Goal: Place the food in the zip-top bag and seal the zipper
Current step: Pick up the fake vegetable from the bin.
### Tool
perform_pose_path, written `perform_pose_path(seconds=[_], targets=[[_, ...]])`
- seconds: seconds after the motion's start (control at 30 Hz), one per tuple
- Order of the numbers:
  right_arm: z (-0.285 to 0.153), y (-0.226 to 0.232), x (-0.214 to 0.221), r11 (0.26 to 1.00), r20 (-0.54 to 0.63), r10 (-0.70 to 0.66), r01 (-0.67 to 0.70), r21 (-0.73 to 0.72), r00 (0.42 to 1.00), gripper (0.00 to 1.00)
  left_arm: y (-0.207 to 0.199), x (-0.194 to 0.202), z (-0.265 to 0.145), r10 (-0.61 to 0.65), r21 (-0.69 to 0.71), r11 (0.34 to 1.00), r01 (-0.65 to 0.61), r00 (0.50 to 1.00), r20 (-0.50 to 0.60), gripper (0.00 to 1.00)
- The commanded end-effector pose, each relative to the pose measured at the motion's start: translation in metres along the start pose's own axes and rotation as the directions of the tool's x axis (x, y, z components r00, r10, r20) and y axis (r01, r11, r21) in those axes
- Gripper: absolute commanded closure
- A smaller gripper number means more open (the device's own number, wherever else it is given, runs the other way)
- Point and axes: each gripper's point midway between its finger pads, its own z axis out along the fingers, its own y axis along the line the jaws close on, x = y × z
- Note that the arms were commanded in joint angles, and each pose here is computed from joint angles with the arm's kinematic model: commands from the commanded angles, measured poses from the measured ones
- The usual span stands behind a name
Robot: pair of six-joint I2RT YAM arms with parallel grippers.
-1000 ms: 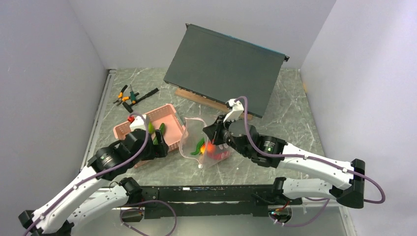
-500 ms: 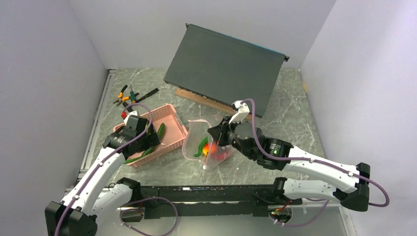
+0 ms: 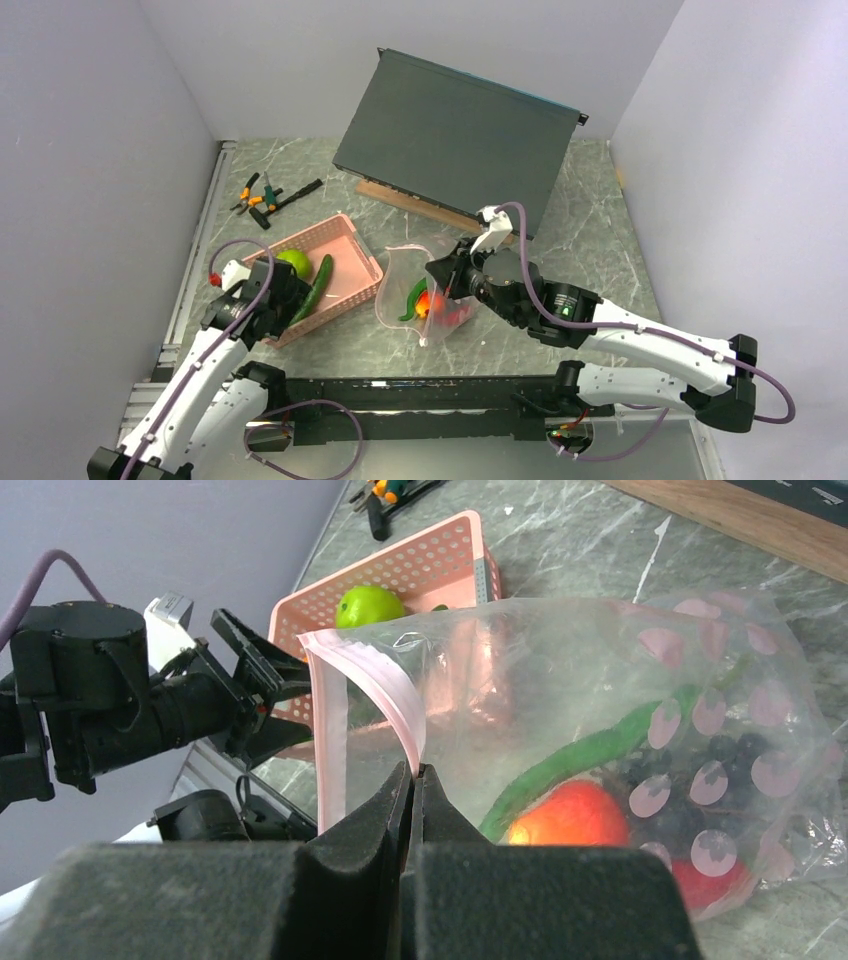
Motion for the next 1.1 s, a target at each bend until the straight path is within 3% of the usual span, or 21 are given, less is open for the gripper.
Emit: perform_pose_path(seconds=[0.0,0.1,0.23,0.33,0.53,0.7,0.87,1.07], targets=[[-0.006,0.004,-0.007,1.000,0.027,0.019,-0.018,-0.022,0.999,1.00,0.014,-0.009,-0.004,-0.167,-0.072,0.983,0.171,0.984,0.057,0.11],[-0.006,0.003,-0.004,1.000,0.019,0.019,-0.019,-0.025,1.000,1.00,0.014,-0.012,-0.008,-0.130,-0.088,0.987,0.135,0.989,0.064,0.11],[-0.006,0.004,-0.003,0.999,0.014,0.022,-0.022,-0.031,1.000,1.00,-0.020,-0.011,-0.005,0.137,0.059,0.989,-0.138,0.990,0.025,0.09],[-0.005,0.004,-0.001,0.999,0.011,0.018,-0.017,-0.029,1.000,1.00,-0.025,-0.009,-0.001,0.307,0.083,0.948,-0.308,0.951,0.017,0.07],[-0.005,0.002,0.001,0.999,0.004,0.013,-0.013,-0.030,1.000,1.00,-0.040,0.003,0.019,0.467,0.160,0.875,-0.458,0.884,-0.024,0.03],[-0.007,0.003,-0.001,0.999,0.009,0.018,-0.017,-0.035,1.000,1.00,-0.038,0.005,0.043,0.570,0.105,0.820,-0.562,0.819,-0.064,0.12],[-0.007,0.004,-0.002,0.999,0.016,0.015,-0.014,-0.040,1.000,1.00,-0.019,0.014,0.067,0.610,0.018,0.788,-0.615,0.778,-0.147,0.27],[0.000,0.010,0.001,0.999,-0.012,0.002,-0.003,-0.045,1.000,1.00,-0.013,0.009,0.071,0.629,-0.021,0.771,-0.636,0.767,-0.122,0.54]])
